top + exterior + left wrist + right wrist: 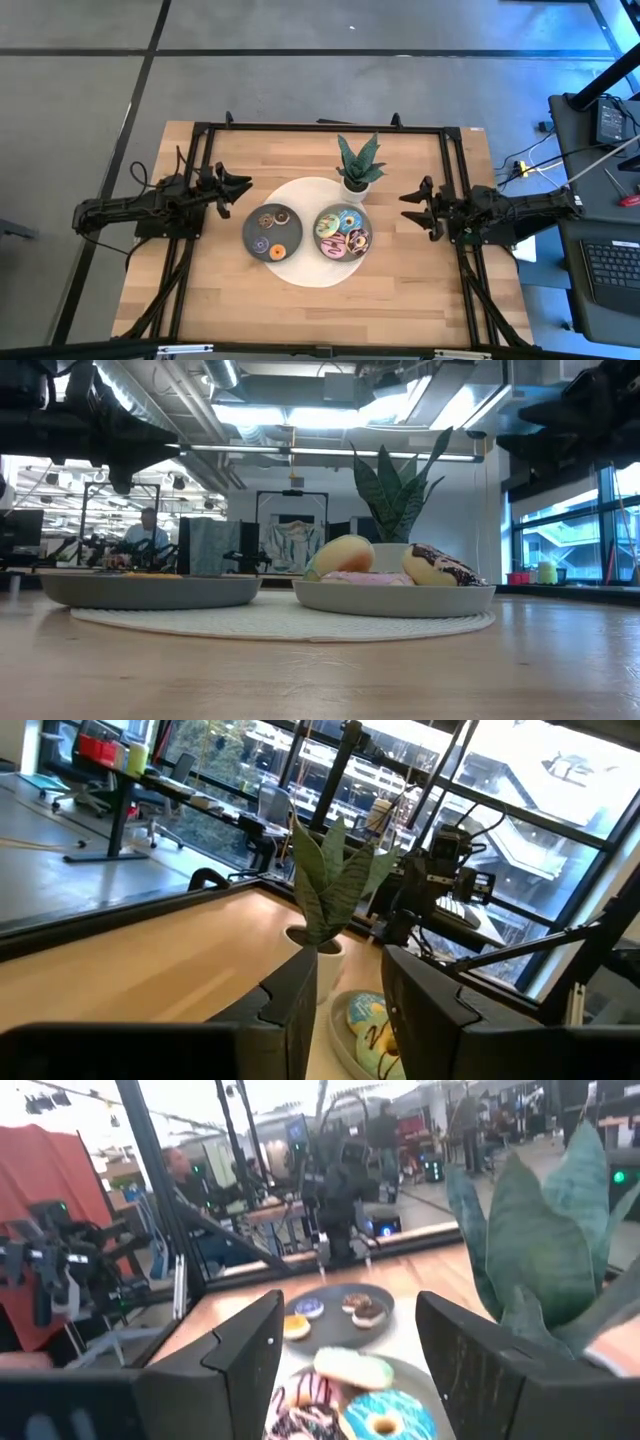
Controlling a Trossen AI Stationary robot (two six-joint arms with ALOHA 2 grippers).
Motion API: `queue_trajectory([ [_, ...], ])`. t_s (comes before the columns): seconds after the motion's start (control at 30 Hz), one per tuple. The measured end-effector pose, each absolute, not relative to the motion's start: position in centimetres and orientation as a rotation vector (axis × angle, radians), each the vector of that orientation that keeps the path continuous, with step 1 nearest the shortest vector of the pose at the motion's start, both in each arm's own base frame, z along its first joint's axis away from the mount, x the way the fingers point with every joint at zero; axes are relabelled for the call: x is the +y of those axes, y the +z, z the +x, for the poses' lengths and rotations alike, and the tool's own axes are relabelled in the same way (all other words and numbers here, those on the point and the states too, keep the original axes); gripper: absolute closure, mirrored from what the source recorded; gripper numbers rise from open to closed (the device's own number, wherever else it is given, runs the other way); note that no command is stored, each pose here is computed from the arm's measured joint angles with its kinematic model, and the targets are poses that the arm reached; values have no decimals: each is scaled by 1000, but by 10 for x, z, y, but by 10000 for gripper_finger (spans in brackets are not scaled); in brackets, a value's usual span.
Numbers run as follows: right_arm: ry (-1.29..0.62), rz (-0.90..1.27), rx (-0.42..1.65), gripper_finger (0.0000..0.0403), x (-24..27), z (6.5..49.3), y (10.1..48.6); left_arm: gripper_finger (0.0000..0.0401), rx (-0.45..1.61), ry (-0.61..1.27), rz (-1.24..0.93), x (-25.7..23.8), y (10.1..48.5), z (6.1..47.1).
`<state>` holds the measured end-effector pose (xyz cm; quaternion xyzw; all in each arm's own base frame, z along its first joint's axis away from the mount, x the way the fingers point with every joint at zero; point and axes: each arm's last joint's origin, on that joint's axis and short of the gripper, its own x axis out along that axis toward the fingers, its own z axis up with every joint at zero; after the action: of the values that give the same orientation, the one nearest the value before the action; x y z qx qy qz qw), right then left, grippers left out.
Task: Pick & Place donuts
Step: Return to Home Position
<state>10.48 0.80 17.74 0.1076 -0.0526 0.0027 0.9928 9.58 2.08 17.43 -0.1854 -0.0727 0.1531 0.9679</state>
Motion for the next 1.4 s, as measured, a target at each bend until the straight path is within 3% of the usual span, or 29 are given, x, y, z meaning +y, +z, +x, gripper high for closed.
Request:
queue_trajectory([
  [0.5,-5,201,0,173,8,105,167,292,-147,309,-376,21,174,96],
  [1.4,-5,202,-8,173,8,105,168,291,-147,308,-376,21,174,96],
])
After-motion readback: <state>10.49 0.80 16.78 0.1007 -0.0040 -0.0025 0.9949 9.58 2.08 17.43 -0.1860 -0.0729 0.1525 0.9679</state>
